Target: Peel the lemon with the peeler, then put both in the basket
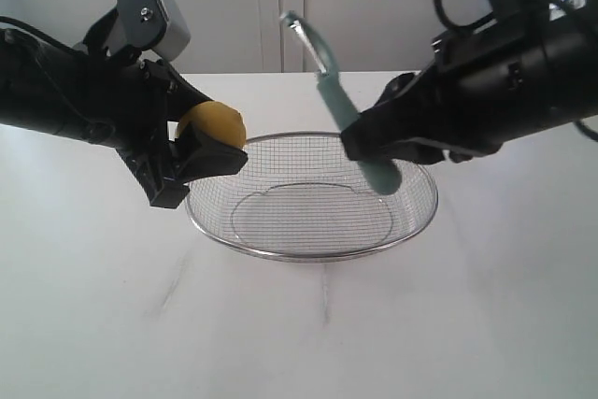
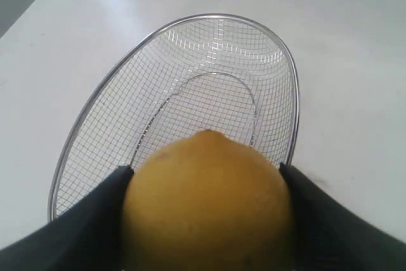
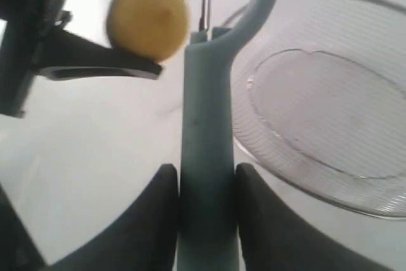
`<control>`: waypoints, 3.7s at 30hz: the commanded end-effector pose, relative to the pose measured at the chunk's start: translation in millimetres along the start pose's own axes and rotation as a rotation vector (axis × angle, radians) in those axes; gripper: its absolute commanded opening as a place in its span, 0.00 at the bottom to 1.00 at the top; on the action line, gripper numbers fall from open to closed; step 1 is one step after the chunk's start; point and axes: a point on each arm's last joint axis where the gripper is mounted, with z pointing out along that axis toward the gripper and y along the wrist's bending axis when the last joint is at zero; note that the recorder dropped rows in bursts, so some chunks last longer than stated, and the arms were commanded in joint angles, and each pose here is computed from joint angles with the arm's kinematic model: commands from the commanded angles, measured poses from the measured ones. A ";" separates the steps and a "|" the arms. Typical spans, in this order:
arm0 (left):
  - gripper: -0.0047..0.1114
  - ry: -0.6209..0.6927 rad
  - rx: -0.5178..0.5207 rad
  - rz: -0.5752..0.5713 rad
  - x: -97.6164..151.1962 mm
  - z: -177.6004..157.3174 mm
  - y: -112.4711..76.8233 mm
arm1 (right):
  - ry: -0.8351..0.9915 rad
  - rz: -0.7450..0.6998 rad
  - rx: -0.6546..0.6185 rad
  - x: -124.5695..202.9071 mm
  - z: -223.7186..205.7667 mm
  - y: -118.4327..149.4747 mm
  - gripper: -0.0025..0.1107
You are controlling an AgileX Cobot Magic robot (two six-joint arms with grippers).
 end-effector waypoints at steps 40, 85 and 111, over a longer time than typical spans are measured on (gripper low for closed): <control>0.04 -0.017 0.034 -0.019 -2.8 -0.5 -4.4 | 0.258 0.252 -0.297 19.8 121.6 -22.8 0.02; 0.04 -0.017 0.034 -0.019 -2.8 -0.5 -4.4 | 0.240 0.249 -0.314 16.8 116.2 -19.6 0.02; 0.04 -0.016 0.036 -0.019 -2.8 -0.6 -4.6 | 0.089 0.199 -0.280 -1.7 68.8 -16.4 0.02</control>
